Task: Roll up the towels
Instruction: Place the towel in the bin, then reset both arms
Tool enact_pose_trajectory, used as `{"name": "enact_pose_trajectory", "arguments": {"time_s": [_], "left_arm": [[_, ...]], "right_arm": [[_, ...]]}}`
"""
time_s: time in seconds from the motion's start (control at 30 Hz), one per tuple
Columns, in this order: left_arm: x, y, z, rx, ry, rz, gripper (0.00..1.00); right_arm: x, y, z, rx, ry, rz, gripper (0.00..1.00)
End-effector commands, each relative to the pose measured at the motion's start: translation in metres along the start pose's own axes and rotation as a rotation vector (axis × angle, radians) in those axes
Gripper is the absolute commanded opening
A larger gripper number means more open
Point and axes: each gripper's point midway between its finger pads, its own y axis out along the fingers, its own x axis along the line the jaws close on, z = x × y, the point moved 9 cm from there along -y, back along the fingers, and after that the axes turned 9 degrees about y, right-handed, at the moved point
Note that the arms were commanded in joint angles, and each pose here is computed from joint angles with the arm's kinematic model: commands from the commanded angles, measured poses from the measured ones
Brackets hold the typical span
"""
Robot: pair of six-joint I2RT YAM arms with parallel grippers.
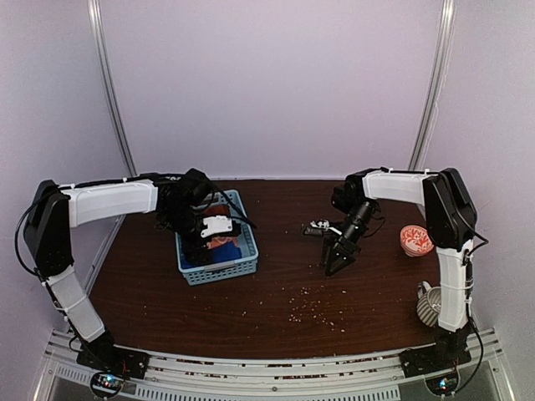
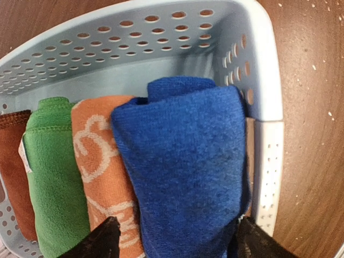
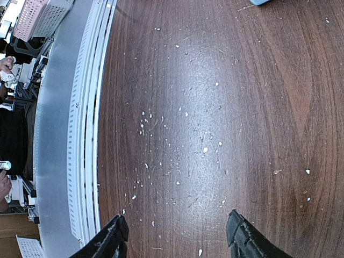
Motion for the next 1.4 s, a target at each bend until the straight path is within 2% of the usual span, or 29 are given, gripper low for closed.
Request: {"name": "enact_pose_trajectory", "arguments": {"time_s": [0.0, 0.37, 0.6, 0.7, 0.83, 0.87, 0.9, 0.93, 1.0, 1.1, 1.13, 1.27, 1.37], "left_arm": [[0.003, -0.012, -0.009, -0.058, -0.013, 0.035, 0.98], [0.030, -0.078, -0.034, -0.176, -0.070, -0.188, 0.98], [0.043, -0.130, -0.045, -0.330, -0.130, -0.430, 0.98], [0.051, -0.140, -0.040, -0.353, -0.225, -0.585, 0.98], [0.067, -0.146, -0.018, -0.353, -0.501, -0.802, 0.98], [0.070, -0.146, -0.011, -0.352, -0.555, -0.832, 0.98], [0.074, -0.144, -0.004, -0.355, -0.609, -0.851, 0.98], [0.078, -0.143, 0.004, -0.357, -0.667, -0.871, 0.98], [0.087, -0.140, 0.020, -0.355, -0.762, -0.883, 0.98], [0.097, -0.138, 0.042, -0.342, -0.859, -0.928, 0.98], [0.098, -0.140, 0.052, -0.349, -0.901, -0.960, 0.98], [0.088, -0.157, 0.069, -0.424, -0.940, -1.057, 0.98], [0.083, -0.180, 0.074, -0.407, -0.959, -1.157, 0.98]], "right_arm": [[0.001, 0.005, 0.002, 0.017, 0.014, -0.013, 0.64], [0.002, 0.003, 0.000, 0.022, 0.009, 0.001, 0.64], [0.014, -0.044, -0.022, -0.048, -0.031, 0.151, 0.63], [0.012, -0.080, -0.033, -0.145, 0.008, 0.253, 0.63], [0.009, -0.140, -0.040, -0.335, 0.098, 0.477, 0.65], [0.012, -0.158, -0.040, -0.407, 0.115, 0.564, 0.74], [0.012, -0.174, -0.040, -0.486, 0.149, 0.651, 0.97], [0.008, -0.184, -0.034, -0.563, 0.196, 0.723, 1.00], [0.010, -0.208, -0.026, -0.727, 0.232, 0.870, 1.00], [0.011, -0.227, -0.011, -0.886, 0.274, 1.142, 1.00], [0.010, -0.225, -0.004, -0.903, 0.289, 1.184, 1.00], [0.002, -0.217, 0.003, -0.924, 0.378, 1.171, 1.00], [0.004, -0.233, -0.002, -0.954, 0.403, 1.156, 1.00]]}}
